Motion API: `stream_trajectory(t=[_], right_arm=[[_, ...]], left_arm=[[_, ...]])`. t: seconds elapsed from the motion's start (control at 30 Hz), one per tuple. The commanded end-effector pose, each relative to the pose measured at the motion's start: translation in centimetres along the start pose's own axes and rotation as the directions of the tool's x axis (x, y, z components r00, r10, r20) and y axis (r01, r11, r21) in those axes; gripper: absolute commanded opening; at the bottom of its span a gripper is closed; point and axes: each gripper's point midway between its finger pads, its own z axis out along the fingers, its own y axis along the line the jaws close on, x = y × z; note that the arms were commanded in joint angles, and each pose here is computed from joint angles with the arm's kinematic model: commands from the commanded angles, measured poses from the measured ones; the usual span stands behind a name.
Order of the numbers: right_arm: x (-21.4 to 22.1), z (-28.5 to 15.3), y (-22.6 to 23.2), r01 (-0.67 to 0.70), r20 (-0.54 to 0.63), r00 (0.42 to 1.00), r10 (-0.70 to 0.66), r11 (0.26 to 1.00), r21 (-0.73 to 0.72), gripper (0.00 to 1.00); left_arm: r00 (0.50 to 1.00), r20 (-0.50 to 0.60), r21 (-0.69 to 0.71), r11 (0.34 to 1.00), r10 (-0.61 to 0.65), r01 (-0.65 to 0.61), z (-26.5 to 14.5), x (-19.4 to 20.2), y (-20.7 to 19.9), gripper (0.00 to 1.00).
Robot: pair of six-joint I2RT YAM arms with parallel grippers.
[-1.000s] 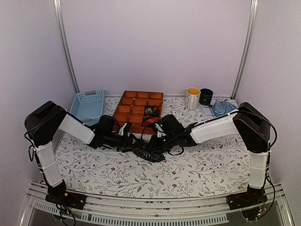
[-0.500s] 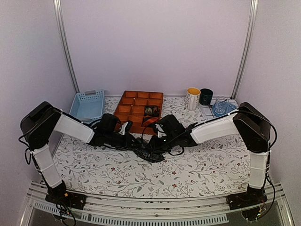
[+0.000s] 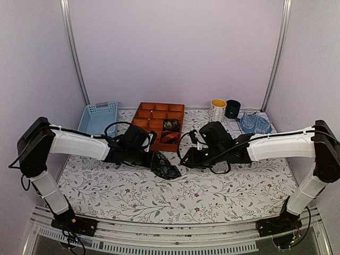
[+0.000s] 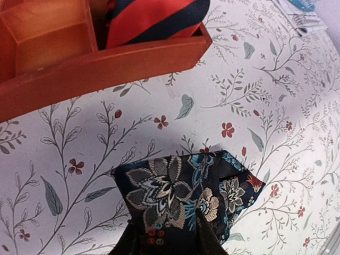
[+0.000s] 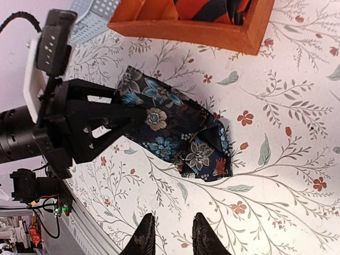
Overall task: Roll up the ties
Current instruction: Roll the tie at the center of the board.
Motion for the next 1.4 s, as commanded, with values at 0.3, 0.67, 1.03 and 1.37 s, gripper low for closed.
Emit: stream_trajectory(t=[0.3, 0.67, 1.03, 1.37], right_arm=[[2.2, -1.9, -4.3, -0.050, 0.033, 0.998, 0.047, 0.994, 0.092, 0.24], [2.9, -2.7, -7.9, -0.135, 0.075, 0.989, 0.125, 0.980, 0.148, 0.24], [3.9, -2.6, -9.7, -0.173, 0.070, 0.984, 0.163, 0.971, 0.164, 0.25], [4.3, -2.3, -10.2, -0.182, 0.062, 0.983, 0.174, 0.969, 0.164, 0.25]], left_arm=[[0.938, -0.103, -0.425, 0.838, 0.332, -0.343, -0.5, 0.7, -0.7, 0.17], [0.839, -0.208, -0.549, 0.649, 0.504, -0.526, 0.6, 1.7, -3.8, 0.19], [0.827, -0.187, -0.469, 0.692, 0.530, -0.549, 1.5, 2.3, -7.5, 0.45], [0.827, -0.153, -0.404, 0.730, 0.540, -0.551, 1.7, 2.4, -10.1, 0.62]])
